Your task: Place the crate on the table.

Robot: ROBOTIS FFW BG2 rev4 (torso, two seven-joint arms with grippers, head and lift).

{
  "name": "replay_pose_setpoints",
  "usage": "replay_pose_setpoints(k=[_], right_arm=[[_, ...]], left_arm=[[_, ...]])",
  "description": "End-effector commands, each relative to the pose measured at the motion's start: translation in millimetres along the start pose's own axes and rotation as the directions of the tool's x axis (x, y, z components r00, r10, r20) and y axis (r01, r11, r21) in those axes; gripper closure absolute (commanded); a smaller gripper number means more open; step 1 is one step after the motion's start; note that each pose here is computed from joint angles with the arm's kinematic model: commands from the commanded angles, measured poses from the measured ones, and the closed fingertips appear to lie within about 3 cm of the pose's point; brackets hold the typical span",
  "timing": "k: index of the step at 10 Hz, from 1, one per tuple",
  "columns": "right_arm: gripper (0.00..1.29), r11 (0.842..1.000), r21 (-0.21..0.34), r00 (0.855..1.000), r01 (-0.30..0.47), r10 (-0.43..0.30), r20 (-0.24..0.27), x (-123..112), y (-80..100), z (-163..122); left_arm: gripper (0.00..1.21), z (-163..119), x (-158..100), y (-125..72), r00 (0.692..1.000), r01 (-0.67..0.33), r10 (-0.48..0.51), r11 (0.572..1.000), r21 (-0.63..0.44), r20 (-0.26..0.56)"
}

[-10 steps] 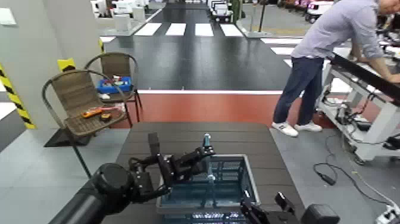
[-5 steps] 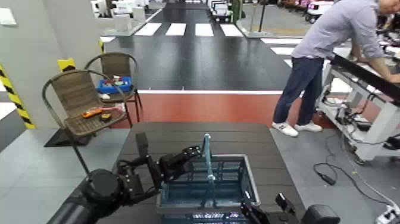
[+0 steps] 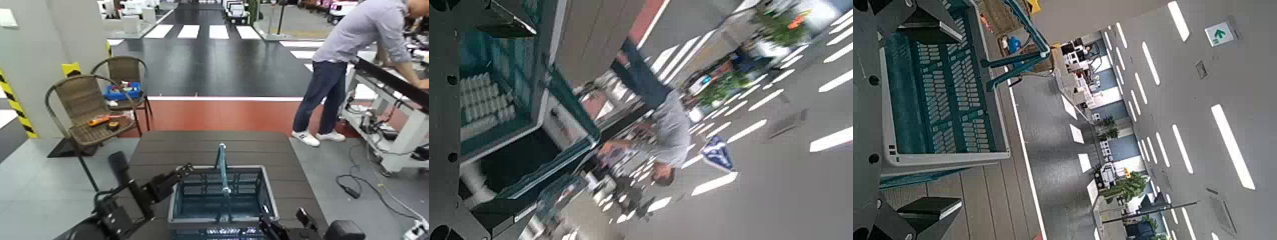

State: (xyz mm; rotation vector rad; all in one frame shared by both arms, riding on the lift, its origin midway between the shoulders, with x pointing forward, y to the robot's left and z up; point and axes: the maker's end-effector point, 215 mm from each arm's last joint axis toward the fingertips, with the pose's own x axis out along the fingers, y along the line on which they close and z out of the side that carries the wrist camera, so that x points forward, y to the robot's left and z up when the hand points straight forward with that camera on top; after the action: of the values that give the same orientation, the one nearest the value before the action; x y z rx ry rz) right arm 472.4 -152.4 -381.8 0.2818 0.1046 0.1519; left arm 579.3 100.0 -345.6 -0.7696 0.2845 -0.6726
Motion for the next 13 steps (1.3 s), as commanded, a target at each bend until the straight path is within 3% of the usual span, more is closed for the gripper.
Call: replay_pose_setpoints(k=[1, 3, 6, 10, 13], right_arm=[[0.15, 1.0, 0.002, 1.0, 0.005, -0.005, 0.001, -1, -1.2, 0], [0.15, 1.0, -0.001, 1.0, 0.009, -0.009, 0.005, -2, -3.8, 2], [0.15, 1.0, -0.014, 1.0, 0.01, -0.01, 0.018, -4, -5.1, 6], [0.15, 0.999, -0.032, 1.0, 0.005, -0.004, 0.025, -5, -5.1, 9], [0.15, 1.0, -0.03, 1.0, 0.005, -0.005, 0.021, -7, -5.7, 7]], left_arm=[[0.1, 20, -52, 21.4, 0.97, -0.176, 0.149, 0.976, 0.13, 0.192], [0.1, 11, -85, 27.4, 0.934, -0.283, 0.219, 0.935, 0.213, 0.281], [0.1, 12, -127, 21.1, 0.877, -0.431, 0.283, 0.82, 0.375, 0.389], [0.1, -2, -156, 16.9, 0.842, -0.524, 0.331, 0.688, 0.501, 0.426], [0.1, -7, -164, 10.4, 0.838, -0.539, 0.333, 0.633, 0.556, 0.432]])
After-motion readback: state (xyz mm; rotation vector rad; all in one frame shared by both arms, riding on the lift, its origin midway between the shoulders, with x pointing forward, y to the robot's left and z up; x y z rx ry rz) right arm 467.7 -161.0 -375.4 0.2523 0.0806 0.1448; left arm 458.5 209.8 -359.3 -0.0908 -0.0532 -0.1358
